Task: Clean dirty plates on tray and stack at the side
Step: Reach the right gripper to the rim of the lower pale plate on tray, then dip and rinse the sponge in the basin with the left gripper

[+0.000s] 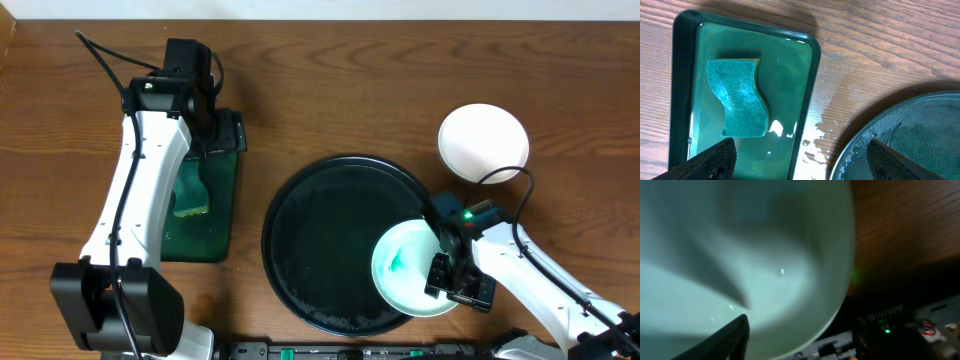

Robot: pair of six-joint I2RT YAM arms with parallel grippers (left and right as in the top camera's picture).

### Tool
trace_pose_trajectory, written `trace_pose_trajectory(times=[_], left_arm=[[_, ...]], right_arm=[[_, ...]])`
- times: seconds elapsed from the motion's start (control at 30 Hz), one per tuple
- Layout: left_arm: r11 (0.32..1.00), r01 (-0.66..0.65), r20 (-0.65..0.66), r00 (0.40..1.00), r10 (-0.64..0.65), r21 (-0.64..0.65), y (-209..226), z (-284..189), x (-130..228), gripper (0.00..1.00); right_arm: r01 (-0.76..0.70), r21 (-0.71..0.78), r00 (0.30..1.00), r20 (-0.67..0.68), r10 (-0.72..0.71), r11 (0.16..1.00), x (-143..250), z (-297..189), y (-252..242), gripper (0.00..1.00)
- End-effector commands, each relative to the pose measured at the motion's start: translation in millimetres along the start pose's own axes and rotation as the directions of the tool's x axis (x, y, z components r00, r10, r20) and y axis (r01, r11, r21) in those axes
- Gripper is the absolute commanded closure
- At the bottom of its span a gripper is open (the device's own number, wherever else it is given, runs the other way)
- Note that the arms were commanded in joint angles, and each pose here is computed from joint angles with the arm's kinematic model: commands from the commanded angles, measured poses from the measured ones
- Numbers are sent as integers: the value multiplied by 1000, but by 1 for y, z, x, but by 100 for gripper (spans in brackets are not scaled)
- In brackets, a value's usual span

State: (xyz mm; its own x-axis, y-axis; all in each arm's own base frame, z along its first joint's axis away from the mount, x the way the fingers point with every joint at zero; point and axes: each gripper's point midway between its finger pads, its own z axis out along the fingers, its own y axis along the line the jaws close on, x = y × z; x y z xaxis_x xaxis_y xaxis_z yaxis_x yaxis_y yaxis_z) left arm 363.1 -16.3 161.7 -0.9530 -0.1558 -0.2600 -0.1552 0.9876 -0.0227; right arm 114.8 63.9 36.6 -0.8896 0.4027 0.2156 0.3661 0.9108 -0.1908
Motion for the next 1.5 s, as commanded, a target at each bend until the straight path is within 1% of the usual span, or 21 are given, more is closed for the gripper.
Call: trace_pose_trajectory(times=[0.0,0.03,0.1,0.27,0.3,0.33,0.4,0.5,0.57,0.7,0.73,0.8,0.93,1.0,1.13,1.3,1.33,1.4,1.47], left_arm=[[1000,-21,5,1000,21,1,-1,-2,-1,16],[1000,-21,6,1000,21,1,-1,-2,-1,16],[1000,-21,9,1000,21,1,-1,-2,-1,16],[1000,-21,9,1000,21,1,-1,-2,-1,16],[1000,-21,9,1000,21,1,-1,-2,-1,16],[1000,-21,9,1000,21,1,-1,-2,-1,16],[1000,-21,9,1000,21,1,-1,-2,-1,16],[1000,-21,8,1000,21,1,-1,-2,-1,16],[1000,-21,8,1000,21,1,-1,-2,-1,16],[1000,-22,9,1000,22,1,-1,-2,-1,16],[1000,-28,9,1000,28,0,-1,-2,-1,16],[999,-32,9,999,32,0,-1,-2,-1,16],[999,-45,-4,999,45,-6,1,-2,1,16],[999,-45,-15,999,44,-8,2,-1,4,17],[999,-45,-41,998,45,-13,3,6,11,23],[999,-44,-99,994,41,-24,7,19,28,23],[999,-29,-108,994,24,-41,11,21,31,23],[993,39,-115,992,-52,-111,28,26,36,22],[989,79,-121,988,-94,-124,38,29,38,22]], right_arm=[[-127,20,990,70,125,992,-12,0,-5,48],[-143,19,986,85,141,990,-15,0,-5,56],[-147,4,984,104,146,989,-19,-1,-2,64],[-148,-31,980,132,151,988,-27,-2,6,65],[-148,-38,979,139,152,988,-29,-2,7,68],[-147,-45,977,148,152,988,-31,-2,9,77],[-146,-53,974,169,153,988,-36,-3,11,98],[-106,-67,975,191,117,992,-41,-4,15,99],[-55,-75,976,208,70,996,-45,-5,19,99],[141,-95,954,279,-109,986,-55,-13,39,99],[203,-100,940,300,-165,974,-57,-18,46,99],[347,-103,889,351,-293,932,-60,-31,63,99],[510,-83,796,422,-433,856,-66,-46,82,99],[528,-86,790,413,-452,845,-67,-42,87,99],[518,-83,816,348,-462,851,-68,-22,92,99],[525,-109,838,235,-492,844,-66,15,106,99],[528,-105,839,222,-497,843,-66,21,107,99],[534,-103,837,204,-508,839,-67,30,111,99],[548,-103,828,203,-522,830,-67,34,114,99]])
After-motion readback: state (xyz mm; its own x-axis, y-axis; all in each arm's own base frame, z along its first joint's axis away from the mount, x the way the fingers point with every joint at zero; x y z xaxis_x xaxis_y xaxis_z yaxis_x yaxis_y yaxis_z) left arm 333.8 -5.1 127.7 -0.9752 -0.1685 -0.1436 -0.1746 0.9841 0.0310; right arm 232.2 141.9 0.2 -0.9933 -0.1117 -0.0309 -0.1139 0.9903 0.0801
